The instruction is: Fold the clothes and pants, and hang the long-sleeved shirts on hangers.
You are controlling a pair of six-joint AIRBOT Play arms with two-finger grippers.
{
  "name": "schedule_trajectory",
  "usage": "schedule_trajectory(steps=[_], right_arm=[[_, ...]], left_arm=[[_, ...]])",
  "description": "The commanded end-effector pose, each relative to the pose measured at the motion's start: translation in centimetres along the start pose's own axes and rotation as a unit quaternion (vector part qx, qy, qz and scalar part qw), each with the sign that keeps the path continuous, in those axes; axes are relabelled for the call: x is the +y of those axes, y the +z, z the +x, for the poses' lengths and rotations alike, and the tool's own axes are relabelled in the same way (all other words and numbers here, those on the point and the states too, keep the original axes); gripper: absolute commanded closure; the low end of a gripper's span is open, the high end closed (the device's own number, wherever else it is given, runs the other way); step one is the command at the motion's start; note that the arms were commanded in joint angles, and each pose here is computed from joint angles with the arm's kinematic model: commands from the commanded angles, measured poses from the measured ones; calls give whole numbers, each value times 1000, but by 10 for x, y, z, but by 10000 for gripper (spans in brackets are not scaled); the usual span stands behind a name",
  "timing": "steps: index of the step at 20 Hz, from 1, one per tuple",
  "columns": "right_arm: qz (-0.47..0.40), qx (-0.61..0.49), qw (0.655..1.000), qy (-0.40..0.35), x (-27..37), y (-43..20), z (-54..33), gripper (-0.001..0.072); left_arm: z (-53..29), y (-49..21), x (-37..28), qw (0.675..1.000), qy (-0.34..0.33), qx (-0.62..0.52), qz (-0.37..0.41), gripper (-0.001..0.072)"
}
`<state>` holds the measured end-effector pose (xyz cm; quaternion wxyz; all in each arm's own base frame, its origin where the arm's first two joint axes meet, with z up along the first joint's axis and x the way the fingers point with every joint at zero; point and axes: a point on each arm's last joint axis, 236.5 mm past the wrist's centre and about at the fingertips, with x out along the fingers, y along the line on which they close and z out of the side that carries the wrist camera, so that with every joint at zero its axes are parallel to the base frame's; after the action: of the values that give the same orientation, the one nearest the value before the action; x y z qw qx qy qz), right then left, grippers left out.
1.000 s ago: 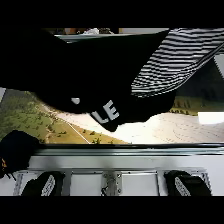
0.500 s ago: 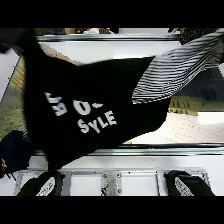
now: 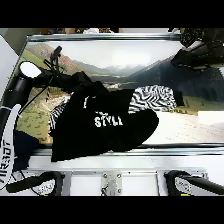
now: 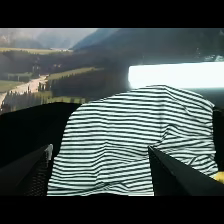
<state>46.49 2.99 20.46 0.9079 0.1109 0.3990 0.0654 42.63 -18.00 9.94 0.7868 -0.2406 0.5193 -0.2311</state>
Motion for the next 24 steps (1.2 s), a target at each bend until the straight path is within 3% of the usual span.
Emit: schedule_trajectory(steps=[1,7,12,19,24], right_arm=[[-45,-2,999,6,8,-1,-6,55],[-98,62,992,50,62,-57,5,54],[-108,137,972,156,152,-138,59,54],[-103,141,957,233,254,-188,124,54],[-58,120,956,263,301,-206,166,54]], left_arm=[[-3,6,25,1000,15,-2,-24,27],[-17,-6,98,992,52,-29,-107,27],[-4,-15,151,985,72,-18,-155,28],[28,-11,200,986,98,-16,-131,28],[45,-17,218,986,141,48,-80,28]])
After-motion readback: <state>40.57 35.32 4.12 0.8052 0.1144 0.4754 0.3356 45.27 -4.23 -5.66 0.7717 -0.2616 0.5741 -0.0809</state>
